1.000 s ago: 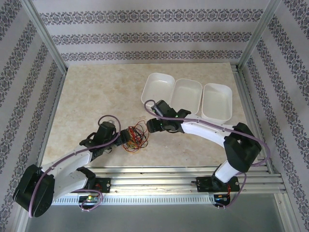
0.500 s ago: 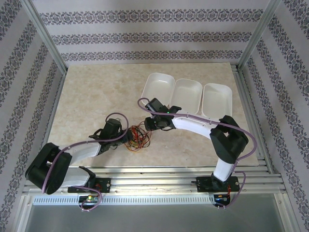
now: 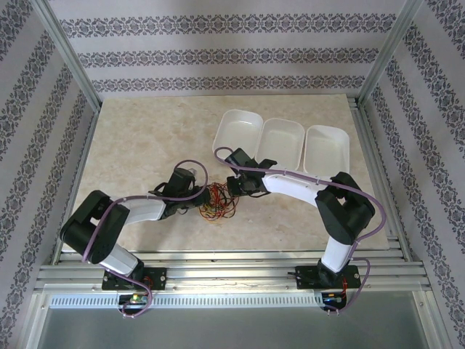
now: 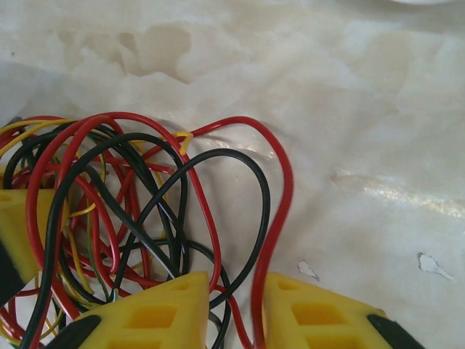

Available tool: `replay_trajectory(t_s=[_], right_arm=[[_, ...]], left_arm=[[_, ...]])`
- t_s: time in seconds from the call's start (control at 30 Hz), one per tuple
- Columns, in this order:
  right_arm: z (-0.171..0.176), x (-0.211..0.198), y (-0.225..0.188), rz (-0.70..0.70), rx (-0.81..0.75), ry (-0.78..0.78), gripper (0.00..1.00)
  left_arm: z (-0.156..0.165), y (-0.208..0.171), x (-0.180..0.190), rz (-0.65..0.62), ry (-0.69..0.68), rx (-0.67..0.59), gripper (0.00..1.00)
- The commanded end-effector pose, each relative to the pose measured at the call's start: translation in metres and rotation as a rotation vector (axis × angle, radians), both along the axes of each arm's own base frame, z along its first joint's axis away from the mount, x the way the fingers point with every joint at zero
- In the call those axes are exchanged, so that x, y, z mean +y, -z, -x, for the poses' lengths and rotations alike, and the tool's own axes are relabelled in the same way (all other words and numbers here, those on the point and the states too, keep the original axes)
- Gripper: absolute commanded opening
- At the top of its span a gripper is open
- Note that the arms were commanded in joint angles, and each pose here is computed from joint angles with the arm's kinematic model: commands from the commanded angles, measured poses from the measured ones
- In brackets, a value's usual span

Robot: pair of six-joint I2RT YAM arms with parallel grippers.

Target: Untangle the cables

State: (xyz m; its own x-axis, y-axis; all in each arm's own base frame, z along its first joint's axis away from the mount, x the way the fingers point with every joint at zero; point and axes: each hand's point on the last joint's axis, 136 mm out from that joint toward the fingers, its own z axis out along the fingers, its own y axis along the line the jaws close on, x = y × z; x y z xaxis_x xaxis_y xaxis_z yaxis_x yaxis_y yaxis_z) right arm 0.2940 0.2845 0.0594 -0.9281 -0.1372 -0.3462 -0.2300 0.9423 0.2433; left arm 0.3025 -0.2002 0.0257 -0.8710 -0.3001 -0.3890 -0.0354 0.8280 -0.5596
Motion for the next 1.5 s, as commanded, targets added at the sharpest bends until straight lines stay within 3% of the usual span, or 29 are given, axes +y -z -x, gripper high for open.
replay_trajectory(t_s=[0.0, 0.37, 0.97, 1.47], right_arm=[[-0.001, -0.015, -0.004, 0.025, -0.013, 0.047, 0.22], [-0.007, -0.029, -0.040, 0.025, -0.130, 0.068, 0.03], [0.001, -0.041, -0.114, -0.041, -0.289, 0.056, 0.02], [0.001, -0.071, -0.152, -0.008, -0.432, 0.102, 0.00]], left_arm=[[-0.009, -0.022, -0.043, 0.106, 0.122, -0.097, 0.41], [-0.011, -0.031, -0.030, 0.041, 0.084, -0.129, 0.43], [-0.017, -0.019, -0.041, 0.046, 0.075, -0.095, 0.28], [-0.013, -0.015, -0.028, 0.004, 0.028, -0.081, 0.19]])
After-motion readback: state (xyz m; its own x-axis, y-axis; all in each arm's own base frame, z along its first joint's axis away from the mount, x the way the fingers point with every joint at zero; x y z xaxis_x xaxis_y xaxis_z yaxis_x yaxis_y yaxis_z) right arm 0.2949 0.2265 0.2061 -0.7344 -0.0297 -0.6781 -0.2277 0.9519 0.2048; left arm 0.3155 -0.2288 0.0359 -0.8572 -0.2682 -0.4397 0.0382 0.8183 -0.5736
